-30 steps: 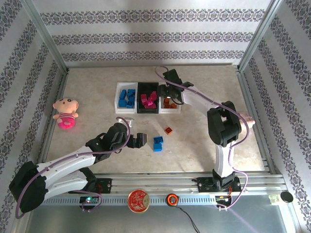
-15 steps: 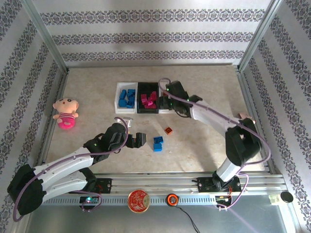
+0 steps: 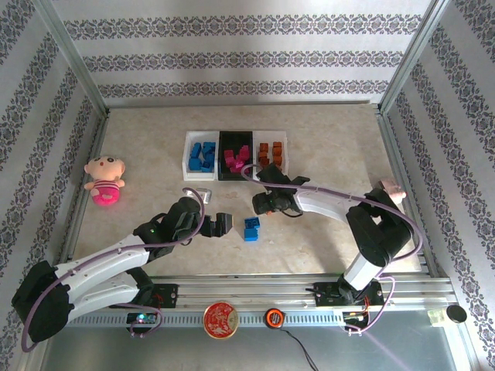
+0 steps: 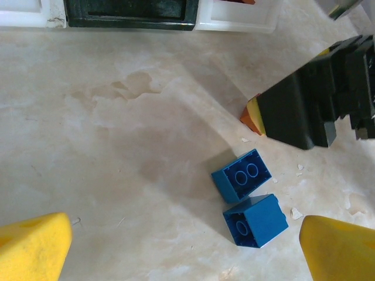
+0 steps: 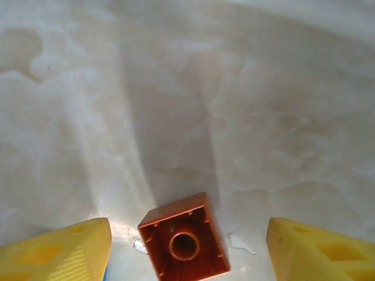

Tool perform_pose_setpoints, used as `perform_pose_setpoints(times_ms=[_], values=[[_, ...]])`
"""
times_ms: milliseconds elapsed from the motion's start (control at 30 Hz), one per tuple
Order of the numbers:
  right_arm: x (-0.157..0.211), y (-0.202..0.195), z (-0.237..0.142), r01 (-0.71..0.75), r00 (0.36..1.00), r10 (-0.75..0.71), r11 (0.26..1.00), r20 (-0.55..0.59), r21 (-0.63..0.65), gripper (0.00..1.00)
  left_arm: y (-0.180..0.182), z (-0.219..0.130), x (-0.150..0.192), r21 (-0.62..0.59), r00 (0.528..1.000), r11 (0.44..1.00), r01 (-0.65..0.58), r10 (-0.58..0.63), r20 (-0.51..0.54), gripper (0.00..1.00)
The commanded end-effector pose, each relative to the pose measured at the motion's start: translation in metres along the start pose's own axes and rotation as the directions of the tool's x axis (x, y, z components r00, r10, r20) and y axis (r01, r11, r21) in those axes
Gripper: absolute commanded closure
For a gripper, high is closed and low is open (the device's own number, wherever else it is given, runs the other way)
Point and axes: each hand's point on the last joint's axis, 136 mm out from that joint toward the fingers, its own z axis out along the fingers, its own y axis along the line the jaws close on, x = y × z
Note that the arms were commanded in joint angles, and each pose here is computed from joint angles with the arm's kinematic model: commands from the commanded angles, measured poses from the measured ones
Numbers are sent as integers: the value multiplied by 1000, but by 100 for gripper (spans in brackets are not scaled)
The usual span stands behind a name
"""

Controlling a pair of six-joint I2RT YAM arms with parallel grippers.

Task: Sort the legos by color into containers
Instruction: Pick up the lego from the center of the table, then place the lego in the container.

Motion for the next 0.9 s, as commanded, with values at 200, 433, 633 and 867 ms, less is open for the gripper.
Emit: perform_pose_setpoints(times_ms=[200, 433, 633, 867], values=[[23, -2, 23, 39, 995, -37, 999, -97, 11, 51, -2, 3, 2, 3, 1000, 1000, -12, 12, -26, 0], [0, 5, -5, 17, 1000, -16, 999, 25, -51, 74, -7, 5, 2, 16, 998, 999, -37, 37, -52, 0], [-62, -3, -56, -34, 972, 54, 995, 228, -93, 75, -12, 9, 1, 32, 997, 999, -42, 44, -64, 0], [-134, -29, -48, -111, 948, 119, 993, 296, -44, 75, -19, 15, 3, 56, 994, 997, -51, 56, -92, 0]])
